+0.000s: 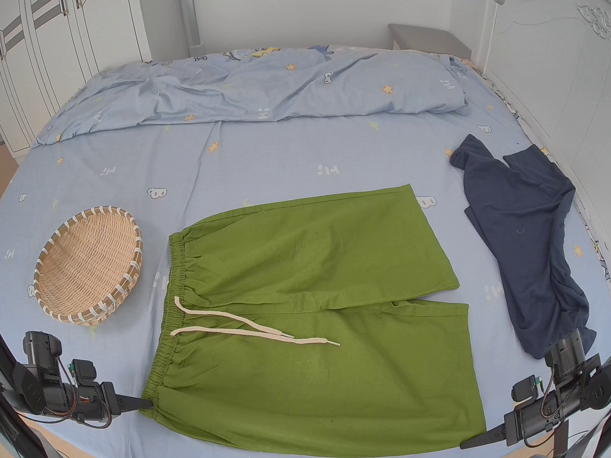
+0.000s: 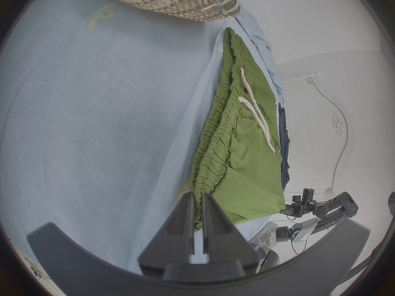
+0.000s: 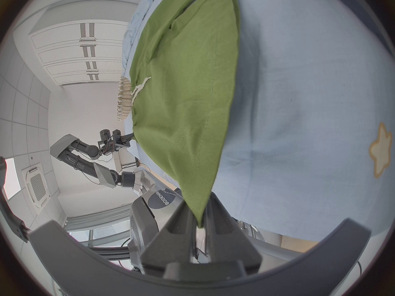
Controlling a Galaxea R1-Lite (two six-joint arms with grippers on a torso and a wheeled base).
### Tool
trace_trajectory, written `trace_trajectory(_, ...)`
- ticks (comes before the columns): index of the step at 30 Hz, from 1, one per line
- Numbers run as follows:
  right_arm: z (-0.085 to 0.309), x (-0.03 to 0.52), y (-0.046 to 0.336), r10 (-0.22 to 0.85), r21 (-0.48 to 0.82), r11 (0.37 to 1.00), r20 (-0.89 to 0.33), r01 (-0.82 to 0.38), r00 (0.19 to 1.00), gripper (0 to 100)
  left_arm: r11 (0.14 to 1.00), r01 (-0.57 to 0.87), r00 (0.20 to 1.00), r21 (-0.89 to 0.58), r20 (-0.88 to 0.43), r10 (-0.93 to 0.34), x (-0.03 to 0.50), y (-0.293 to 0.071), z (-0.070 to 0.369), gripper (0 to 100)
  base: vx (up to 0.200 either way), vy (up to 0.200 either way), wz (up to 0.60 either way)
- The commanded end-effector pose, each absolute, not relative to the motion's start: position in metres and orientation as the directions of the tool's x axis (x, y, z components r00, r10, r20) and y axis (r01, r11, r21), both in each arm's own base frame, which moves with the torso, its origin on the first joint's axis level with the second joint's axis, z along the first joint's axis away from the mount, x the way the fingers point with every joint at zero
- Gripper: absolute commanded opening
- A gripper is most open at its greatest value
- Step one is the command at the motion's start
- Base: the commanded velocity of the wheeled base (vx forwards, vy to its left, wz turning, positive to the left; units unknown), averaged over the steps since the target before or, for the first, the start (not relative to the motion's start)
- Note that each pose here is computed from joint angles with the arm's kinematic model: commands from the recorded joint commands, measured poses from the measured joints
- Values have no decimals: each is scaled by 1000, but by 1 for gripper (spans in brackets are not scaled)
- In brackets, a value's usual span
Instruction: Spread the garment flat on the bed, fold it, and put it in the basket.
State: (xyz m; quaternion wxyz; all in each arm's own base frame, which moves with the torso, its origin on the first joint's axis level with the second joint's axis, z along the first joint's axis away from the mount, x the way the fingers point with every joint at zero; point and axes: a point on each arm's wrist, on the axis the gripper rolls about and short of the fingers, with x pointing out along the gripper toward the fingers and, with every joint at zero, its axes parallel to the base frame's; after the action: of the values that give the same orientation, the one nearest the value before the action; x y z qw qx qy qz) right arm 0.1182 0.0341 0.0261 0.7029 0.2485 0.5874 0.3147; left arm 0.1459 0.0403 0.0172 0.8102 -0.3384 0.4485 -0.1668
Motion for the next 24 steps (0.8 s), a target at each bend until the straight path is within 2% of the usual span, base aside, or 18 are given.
trace_trajectory(1,31,113,33,738,717,674,-660,-178,139,0,715,-36,540,-698,-616,-573,142,39,18,0,0,0,0)
trace_trajectory(7,45,127,35,744,709,668,-636,-228,202,0,709,-20,573,-705,-589,-570,149,37,39,0,0,0,0)
trace_trajectory(10,54,134,36,747,709,664,-626,-238,223,0,692,-41,565,-721,-588,-579,154,35,53,0,0,0,0)
trace_trajectory(13,86,149,37,749,705,662,-615,-253,248,0,663,-91,550,-743,-592,-589,162,36,97,0,0,0,0)
trace_trajectory(18,133,171,37,747,696,664,-598,-275,290,0,646,-113,508,-755,-602,-615,179,38,140,0,0,0,0)
trace_trajectory(24,179,197,36,746,675,663,-560,-323,360,0,644,-114,516,-757,-599,-612,203,46,158,0,0,0,0)
